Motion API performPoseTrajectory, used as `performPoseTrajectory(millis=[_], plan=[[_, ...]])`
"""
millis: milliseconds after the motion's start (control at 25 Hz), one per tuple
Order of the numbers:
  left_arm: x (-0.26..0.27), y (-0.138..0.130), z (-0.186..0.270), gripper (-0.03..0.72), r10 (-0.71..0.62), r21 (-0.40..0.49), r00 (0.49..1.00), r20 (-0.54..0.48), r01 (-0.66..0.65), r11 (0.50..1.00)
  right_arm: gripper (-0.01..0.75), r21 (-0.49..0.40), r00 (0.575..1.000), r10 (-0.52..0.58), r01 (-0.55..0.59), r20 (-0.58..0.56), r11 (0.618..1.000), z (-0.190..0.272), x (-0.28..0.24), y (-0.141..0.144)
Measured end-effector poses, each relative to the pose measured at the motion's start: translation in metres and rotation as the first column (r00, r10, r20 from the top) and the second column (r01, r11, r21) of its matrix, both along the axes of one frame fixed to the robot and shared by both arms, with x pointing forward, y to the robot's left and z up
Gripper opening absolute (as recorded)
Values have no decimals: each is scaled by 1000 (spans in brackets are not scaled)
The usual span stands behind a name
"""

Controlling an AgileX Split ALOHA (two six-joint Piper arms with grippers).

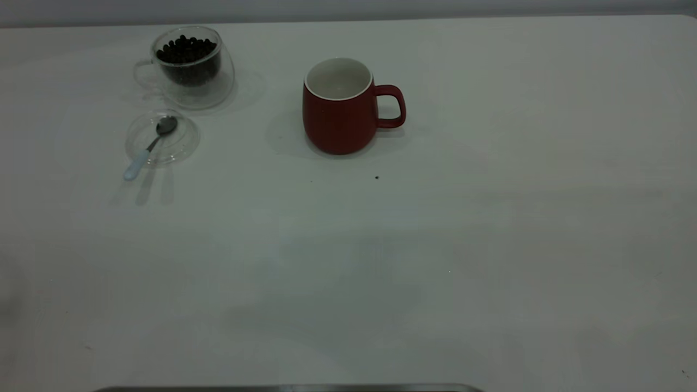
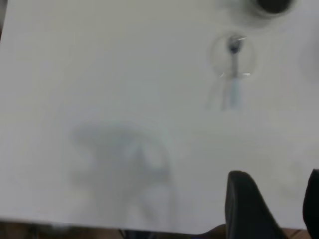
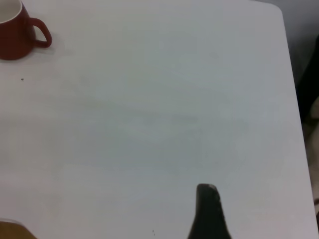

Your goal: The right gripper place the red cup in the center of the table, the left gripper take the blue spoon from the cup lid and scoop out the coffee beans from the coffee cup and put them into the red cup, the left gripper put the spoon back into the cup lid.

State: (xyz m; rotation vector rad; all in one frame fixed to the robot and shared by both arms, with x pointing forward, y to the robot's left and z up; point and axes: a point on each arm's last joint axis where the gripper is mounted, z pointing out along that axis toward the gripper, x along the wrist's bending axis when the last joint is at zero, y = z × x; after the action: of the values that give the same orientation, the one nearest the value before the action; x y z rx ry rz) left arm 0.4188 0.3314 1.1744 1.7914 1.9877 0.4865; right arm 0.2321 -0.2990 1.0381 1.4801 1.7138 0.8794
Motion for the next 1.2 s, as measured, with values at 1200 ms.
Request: performPoseTrajectory(millis=[1200], plan=[[-193, -32, -134, 342, -97, 88, 956, 277, 75, 993, 582, 0, 1000, 0, 0, 0, 1000, 0, 0, 0]])
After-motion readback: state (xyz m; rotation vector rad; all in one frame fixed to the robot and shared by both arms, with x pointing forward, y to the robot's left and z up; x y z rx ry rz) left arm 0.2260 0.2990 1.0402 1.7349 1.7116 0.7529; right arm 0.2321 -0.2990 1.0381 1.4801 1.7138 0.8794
